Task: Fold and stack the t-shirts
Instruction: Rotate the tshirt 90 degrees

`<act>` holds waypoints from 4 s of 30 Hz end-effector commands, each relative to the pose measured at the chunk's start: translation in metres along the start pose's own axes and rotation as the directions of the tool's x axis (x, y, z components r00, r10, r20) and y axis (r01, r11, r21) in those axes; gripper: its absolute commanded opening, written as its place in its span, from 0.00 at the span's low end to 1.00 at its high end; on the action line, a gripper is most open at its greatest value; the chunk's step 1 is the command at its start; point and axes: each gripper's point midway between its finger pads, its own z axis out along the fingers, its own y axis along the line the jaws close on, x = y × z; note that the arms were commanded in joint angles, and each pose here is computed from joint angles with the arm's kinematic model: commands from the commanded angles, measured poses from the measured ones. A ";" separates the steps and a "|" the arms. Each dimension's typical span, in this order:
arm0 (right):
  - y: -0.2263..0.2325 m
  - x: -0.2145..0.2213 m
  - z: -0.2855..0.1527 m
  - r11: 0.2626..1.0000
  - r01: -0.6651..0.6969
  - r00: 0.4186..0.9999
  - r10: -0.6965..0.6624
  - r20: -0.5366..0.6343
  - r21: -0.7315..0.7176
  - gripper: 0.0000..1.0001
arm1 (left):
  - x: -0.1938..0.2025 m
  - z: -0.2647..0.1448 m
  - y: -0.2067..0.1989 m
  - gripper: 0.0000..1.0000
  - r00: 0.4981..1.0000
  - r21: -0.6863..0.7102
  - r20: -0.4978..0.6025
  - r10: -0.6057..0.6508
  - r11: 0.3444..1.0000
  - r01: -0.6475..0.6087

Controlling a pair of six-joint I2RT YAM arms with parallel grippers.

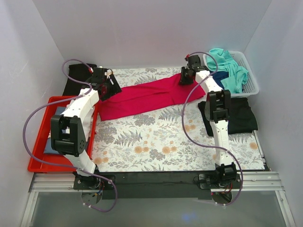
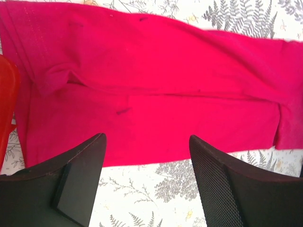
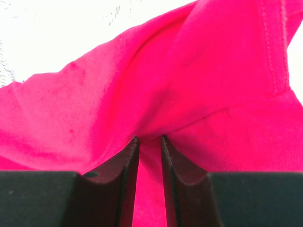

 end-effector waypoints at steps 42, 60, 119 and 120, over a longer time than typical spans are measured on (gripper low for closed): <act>0.284 0.213 -0.045 0.747 0.373 0.872 -0.484 -0.066 -0.549 0.30 | -0.038 0.006 0.011 0.72 0.975 -0.083 -0.007 -0.223 0.972 0.222; 0.087 0.335 -0.175 0.858 0.458 0.693 -0.508 -0.512 -0.232 0.28 | -0.047 0.059 -0.017 0.72 0.983 0.049 -0.083 -0.161 0.985 0.165; 0.042 0.232 -0.274 0.971 0.210 0.973 -0.198 -0.115 0.110 0.32 | 0.089 0.165 -0.091 0.71 0.990 -0.184 -0.136 0.046 0.980 -0.071; 0.042 0.232 -0.273 0.970 0.215 0.972 -0.202 -0.117 0.110 0.32 | 0.084 0.165 -0.089 0.71 0.991 -0.179 -0.128 0.035 0.982 -0.058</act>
